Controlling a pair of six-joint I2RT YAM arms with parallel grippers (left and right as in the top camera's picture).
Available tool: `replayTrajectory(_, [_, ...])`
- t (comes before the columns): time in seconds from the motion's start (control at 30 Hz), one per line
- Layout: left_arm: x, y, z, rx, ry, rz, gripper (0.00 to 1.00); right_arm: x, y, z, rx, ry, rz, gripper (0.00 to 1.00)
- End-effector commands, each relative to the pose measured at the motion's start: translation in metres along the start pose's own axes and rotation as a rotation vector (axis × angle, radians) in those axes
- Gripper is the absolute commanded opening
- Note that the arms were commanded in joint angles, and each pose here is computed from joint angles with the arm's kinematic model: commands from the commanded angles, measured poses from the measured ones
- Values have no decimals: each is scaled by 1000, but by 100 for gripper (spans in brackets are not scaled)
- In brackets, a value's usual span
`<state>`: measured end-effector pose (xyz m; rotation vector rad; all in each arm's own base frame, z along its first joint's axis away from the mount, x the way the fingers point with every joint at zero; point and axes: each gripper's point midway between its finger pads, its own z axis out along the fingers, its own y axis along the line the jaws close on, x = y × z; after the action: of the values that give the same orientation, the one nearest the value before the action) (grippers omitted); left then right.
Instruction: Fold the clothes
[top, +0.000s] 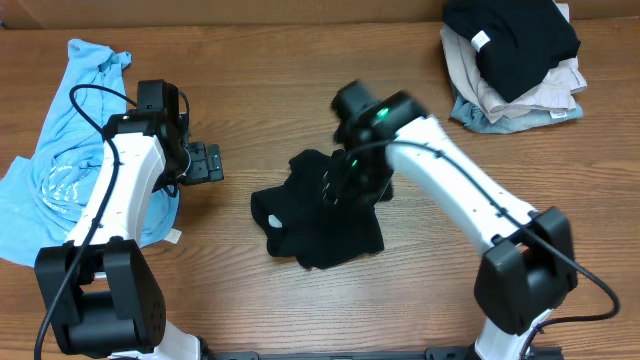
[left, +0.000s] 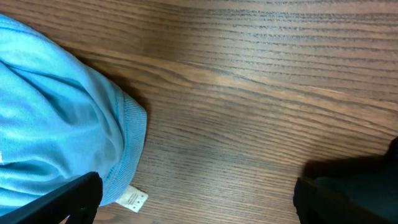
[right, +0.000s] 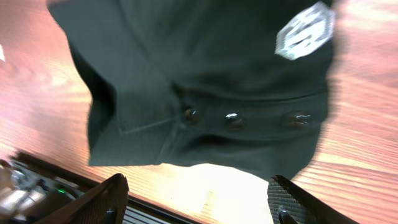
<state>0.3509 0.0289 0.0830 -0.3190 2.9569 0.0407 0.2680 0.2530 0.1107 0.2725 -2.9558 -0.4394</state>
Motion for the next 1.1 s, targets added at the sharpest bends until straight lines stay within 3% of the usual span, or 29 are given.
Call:
replayTrajectory(0.0, [-5, -2, -1, 10, -9, 19, 100, 28, 1, 30, 51, 65, -63, 75])
replayTrajectory(0.17, [-5, -2, -1, 10, -8, 19, 100, 57, -22, 72, 96, 150, -31, 75])
replayTrajectory(0.3, [-6, -2, -1, 10, -11, 19, 100, 58, -43, 87, 111, 145, -1, 75])
replayTrajectory(0.5, [-6, -2, -1, 10, -11, 19, 100, 13, -84, 77, 141, 4, 100, 76])
replayTrajectory(0.67, [-6, -2, -1, 11, -14, 19, 100, -52, -130, 60, 154, -224, 186, 76])
replayTrajectory(0.83, [-7, -3, -1, 13, -18, 19, 100, -118, -157, 40, 99, -460, 133, 76])
replayTrajectory(0.93, [-6, -3, -1, 12, -13, 19, 100, -132, -156, 17, 26, -494, 144, 85])
replayTrajectory(1.07, [-6, -3, -1, 11, -12, 19, 100, -127, -124, -33, -143, -442, 160, 90])
